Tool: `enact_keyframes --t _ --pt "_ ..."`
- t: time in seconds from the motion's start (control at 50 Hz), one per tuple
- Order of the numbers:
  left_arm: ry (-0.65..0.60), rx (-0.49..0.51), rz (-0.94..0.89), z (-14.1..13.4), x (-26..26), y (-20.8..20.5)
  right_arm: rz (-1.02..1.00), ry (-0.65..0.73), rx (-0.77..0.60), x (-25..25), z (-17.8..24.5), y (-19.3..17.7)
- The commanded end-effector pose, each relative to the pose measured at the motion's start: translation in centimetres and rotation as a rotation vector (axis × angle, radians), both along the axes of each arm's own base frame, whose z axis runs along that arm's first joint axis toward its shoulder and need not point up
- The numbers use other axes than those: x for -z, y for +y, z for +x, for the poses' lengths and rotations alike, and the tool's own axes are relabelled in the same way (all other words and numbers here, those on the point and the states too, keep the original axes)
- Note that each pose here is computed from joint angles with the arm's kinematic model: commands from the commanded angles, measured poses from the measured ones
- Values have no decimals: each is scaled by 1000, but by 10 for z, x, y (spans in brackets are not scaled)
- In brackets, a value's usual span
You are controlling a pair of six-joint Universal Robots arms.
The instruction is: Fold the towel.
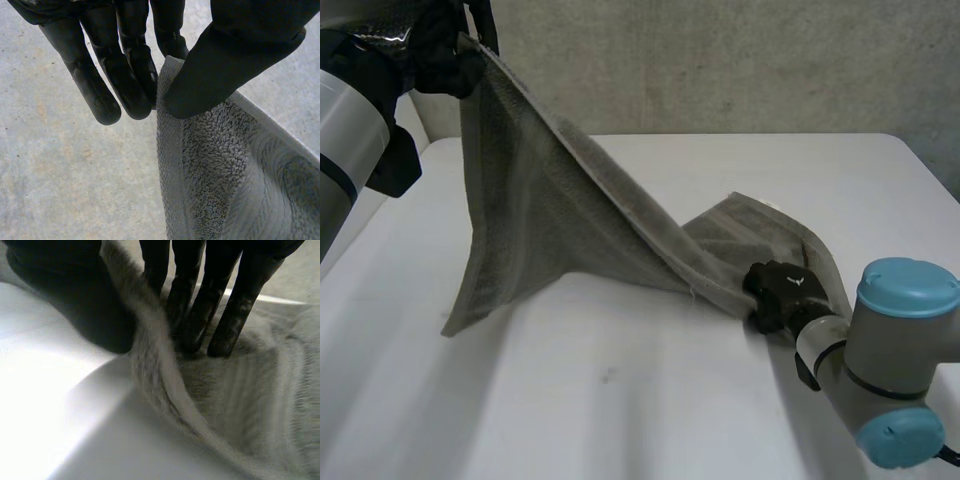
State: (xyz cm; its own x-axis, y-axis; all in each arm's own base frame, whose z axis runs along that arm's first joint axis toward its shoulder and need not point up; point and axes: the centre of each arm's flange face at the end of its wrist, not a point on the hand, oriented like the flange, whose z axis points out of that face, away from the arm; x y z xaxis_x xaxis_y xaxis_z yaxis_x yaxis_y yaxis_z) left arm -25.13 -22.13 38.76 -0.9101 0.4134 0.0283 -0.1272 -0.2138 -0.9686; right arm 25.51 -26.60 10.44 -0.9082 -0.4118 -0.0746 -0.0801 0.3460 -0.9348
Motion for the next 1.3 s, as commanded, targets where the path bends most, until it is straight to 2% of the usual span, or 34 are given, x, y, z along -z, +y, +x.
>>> enact_keyframes --t 0.02,0.04,0.06,0.1,0.12,0.16,0.18,0.2,0.24,0.28,0.3,0.34,0.36,0.38,0.48,0.52,0.62,0.7,0.72,0.74,0.76,0.8,0.82,0.84,0.86,0.88,0.9,0.92,0.96,1.0,1.04,1.14,1.24,1.3 --pt "-7 -31 39 6 11 -9 -181 -33 88 -42 -9 -12" --pt "-7 -31 39 6 11 -9 -245 -38 87 -66 -12 -12" --pt "-19 -44 58 9 17 -11 -246 -38 87 -66 -13 -12" --pt "-34 -57 87 13 25 -16 -361 40 86 -106 -31 -13" --pt "-49 -70 117 16 34 -19 -361 40 86 -106 -31 -13" --pt "-66 -77 155 18 44 -21 -388 186 20 -130 -46 -5" --pt "-93 -78 214 17 61 -24 -388 187 19 -130 -46 -5" --pt "-94 -78 215 17 62 -24 -383 251 -22 -138 -50 1" --pt "-133 -80 279 17 80 -26 -368 309 -61 -143 -54 6" --pt "-253 -79 400 18 115 -24 -347 351 -98 -148 -55 12" --pt "-254 -79 400 18 115 -24 -317 388 -123 -151 -56 18" --pt "-394 -66 507 21 147 -16 -275 425 -146 -151 -57 24" --pt "-395 -66 508 21 147 -16 -240 460 -172 -151 -58 30" --pt "-457 -60 546 22 160 -13 -239 461 -172 -151 -58 30" --pt "-571 -37 606 23 190 -11 -174 595 -272 -145 -58 39" --pt "-576 -36 613 22 197 -15 -167 617 -288 -139 -57 35" --pt "-548 -44 545 11 202 -39 -98 654 -326 -106 -50 5" --pt "-499 -62 433 0 192 -67 -228 689 -254 -114 -30 -37" --pt "-462 -73 357 -7 180 -83 -228 689 -253 -114 -30 -37" --pt "-421 -89 272 -14 164 -100 -323 692 -203 -126 -20 -53" --pt "-421 -89 271 -14 164 -101 -324 692 -202 -126 -20 -53" --pt "-315 -124 69 -26 117 -132 -577 651 -75 -167 -3 -86" --pt "-315 -124 68 -27 117 -133 -578 651 -75 -167 -2 -87" --pt "-257 -139 -35 -31 90 -145 -725 612 -5 -194 3 -99" --pt "-256 -139 -36 -31 89 -145 -865 570 54 -221 7 -107" --pt "-199 -157 -141 -34 61 -153 -867 570 55 -221 7 -107" --pt "-145 -177 -238 -35 34 -158 -1001 526 113 -246 10 -112" --pt "-144 -177 -239 -35 34 -158 -1003 526 114 -246 10 -112" --pt "-40 -236 -393 -32 -8 -161 -1219 450 210 -288 10 -109" --pt "-4 -267 -433 -28 -18 -162 -1272 429 234 -300 9 -106" --pt "18 -294 -452 -24 -23 -163 -1269 430 224 -300 10 -103" --pt "2 -332 -384 -9 -3 -165 -1147 475 80 -270 18 -95" --pt "-84 -302 -190 3 64 -156 -902 538 -127 -209 18 -82" --pt "-112 -291 -137 4 83 -152 -843 550 -157 -194 16 -80"
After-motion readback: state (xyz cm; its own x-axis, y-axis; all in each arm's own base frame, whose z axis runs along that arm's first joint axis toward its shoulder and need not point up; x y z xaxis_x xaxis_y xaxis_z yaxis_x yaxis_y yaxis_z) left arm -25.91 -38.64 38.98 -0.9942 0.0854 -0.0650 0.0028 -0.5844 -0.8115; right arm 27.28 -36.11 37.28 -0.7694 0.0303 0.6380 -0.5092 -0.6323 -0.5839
